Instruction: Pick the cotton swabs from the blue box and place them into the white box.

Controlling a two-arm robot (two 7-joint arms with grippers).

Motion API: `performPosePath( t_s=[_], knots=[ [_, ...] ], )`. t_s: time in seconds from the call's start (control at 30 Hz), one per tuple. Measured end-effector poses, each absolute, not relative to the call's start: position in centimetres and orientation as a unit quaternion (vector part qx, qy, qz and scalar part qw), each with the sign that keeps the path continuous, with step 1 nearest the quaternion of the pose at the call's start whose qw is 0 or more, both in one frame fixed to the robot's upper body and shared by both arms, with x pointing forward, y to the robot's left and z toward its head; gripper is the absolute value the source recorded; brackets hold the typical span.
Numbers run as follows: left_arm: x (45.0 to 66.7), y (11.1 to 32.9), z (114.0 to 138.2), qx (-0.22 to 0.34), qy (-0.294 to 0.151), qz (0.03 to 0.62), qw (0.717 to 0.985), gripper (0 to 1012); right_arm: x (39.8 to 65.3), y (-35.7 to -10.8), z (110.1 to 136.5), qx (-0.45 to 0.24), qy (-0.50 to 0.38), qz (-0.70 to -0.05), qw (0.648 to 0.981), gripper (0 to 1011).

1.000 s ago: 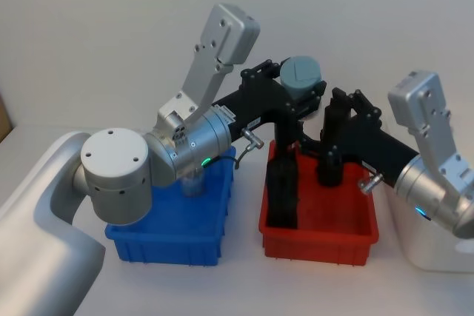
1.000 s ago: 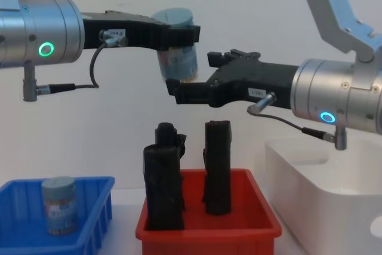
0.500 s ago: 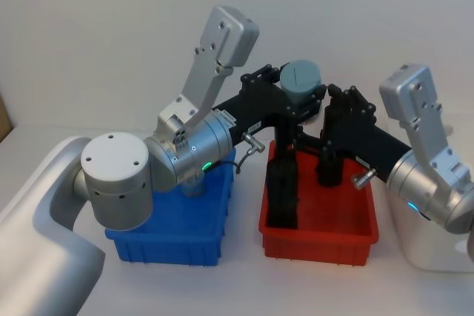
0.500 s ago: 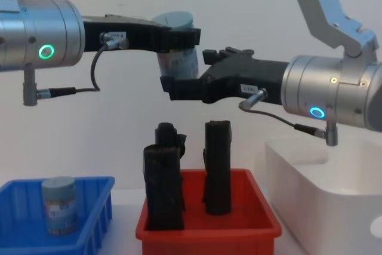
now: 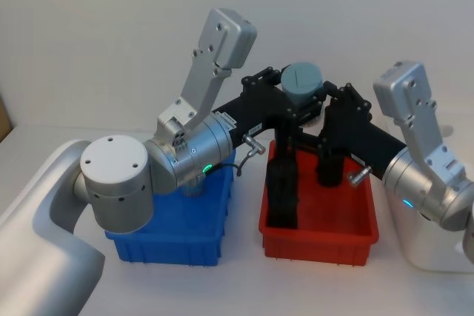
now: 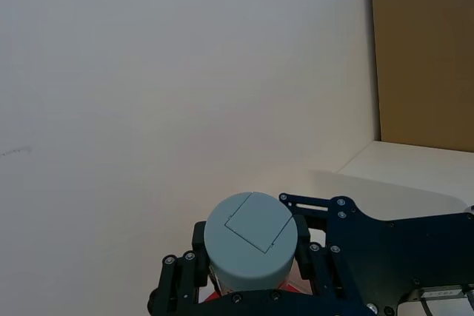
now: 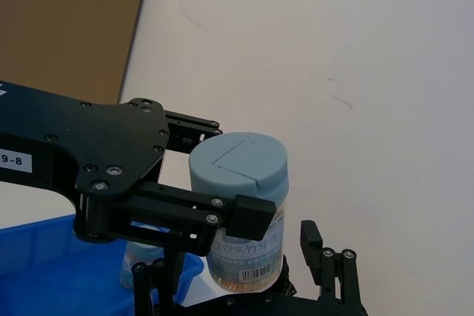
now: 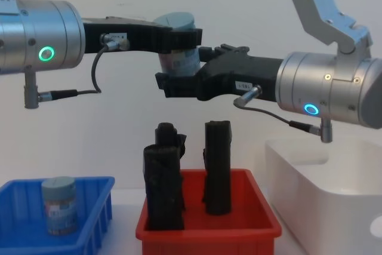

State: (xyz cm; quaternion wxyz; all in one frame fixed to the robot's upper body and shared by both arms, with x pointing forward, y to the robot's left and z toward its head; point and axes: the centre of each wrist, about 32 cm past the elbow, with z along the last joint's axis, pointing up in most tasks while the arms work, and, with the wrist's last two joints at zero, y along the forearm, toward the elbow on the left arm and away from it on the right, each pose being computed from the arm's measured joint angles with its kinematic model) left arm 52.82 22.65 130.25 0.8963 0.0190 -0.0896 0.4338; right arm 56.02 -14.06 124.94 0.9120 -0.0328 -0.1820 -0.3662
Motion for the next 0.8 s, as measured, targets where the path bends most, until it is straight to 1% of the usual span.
performPosePath(
  t_s=[0.07, 0.1, 0.2, 0.23, 0.37, 0.43, 0.47, 0.5, 0.8],
  knots=[
    [52.81, 22.64, 130.23, 0.018, -0.089, 0.433, 0.897, 666, 56.02, -14.04, 124.95, -0.033, -0.182, -0.366, 0.912, 984],
    [52.80, 22.64, 130.22, 0.018, -0.089, 0.433, 0.897, 665, 56.03, -14.01, 124.96, -0.033, -0.182, -0.366, 0.912, 946],
    [52.79, 22.64, 130.20, 0.017, -0.089, 0.432, 0.897, 666, 56.03, -13.99, 124.98, -0.033, -0.182, -0.366, 0.912, 907],
    [52.78, 22.64, 130.20, 0.017, -0.089, 0.432, 0.897, 666, 56.04, -13.97, 124.99, -0.033, -0.182, -0.366, 0.912, 862],
    [52.77, 22.62, 130.19, 0.017, -0.089, 0.431, 0.898, 666, 56.04, -13.95, 125.01, -0.033, -0.183, -0.366, 0.912, 750],
    [52.77, 22.62, 130.18, 0.016, -0.089, 0.431, 0.898, 666, 56.04, -13.94, 125.01, -0.033, -0.183, -0.366, 0.912, 712],
    [52.77, 22.62, 130.18, 0.016, -0.089, 0.431, 0.898, 666, 56.04, -13.94, 125.01, -0.033, -0.183, -0.366, 0.912, 656],
    [52.77, 22.62, 130.18, 0.016, -0.090, 0.431, 0.898, 666, 56.04, -13.94, 125.02, -0.033, -0.183, -0.366, 0.912, 633],
    [52.75, 22.62, 130.17, 0.015, -0.090, 0.431, 0.898, 666, 56.05, -13.89, 125.05, -0.033, -0.183, -0.366, 0.912, 626]
  ],
)
